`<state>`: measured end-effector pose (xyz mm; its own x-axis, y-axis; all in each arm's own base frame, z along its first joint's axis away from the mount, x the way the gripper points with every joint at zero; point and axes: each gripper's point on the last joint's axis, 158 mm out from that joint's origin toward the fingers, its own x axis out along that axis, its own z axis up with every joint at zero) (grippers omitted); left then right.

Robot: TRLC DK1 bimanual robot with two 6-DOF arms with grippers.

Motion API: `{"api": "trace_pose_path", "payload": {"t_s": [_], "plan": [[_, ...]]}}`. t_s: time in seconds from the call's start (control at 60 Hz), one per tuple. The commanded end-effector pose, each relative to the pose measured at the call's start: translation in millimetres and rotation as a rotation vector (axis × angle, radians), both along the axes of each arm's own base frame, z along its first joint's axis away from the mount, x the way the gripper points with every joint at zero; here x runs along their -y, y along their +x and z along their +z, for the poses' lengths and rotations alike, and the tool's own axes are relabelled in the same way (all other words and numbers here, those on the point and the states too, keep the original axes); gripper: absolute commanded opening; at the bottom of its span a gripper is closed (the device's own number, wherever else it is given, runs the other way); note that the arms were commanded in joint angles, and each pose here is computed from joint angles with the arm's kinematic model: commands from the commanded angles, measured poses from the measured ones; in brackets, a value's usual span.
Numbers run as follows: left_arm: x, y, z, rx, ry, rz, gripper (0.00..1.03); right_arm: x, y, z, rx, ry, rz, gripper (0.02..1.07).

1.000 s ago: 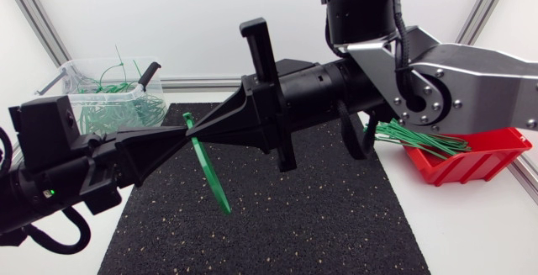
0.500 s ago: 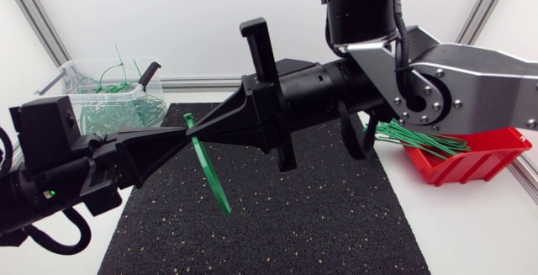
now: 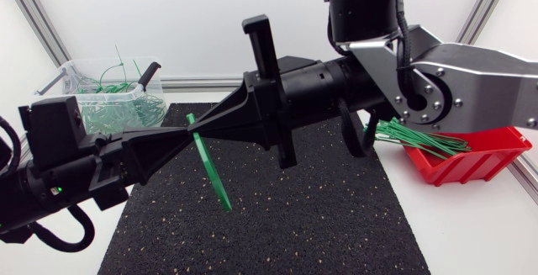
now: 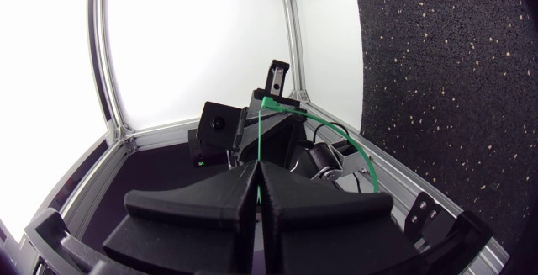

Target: Take a green cable tie from the red box, thread the tail through the head to close it, then place it in the transparent bin on the left.

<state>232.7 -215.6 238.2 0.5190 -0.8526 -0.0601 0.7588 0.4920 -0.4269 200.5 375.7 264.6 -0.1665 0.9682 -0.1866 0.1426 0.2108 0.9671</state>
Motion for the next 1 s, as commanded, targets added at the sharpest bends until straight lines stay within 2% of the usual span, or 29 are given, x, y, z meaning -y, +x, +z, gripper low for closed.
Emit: {"api": "trace_pose_path", "payload": {"t_s": [0.0, 0.567, 0.983], "plan": [[-1, 0, -6, -0.012, -0.004, 0.001, 0.03, 2, 1, -11, -0.043, -0.017, -0.013, 0.07], [-2, -2, -3, -0.003, -0.009, 0.000, 0.03, -5, 1, -24, -0.067, -0.039, -0.003, 0.07], [-5, 2, -4, -0.006, -0.006, 0.014, 0.03, -1, -1, -15, -0.046, -0.023, -0.010, 0.07]]}}
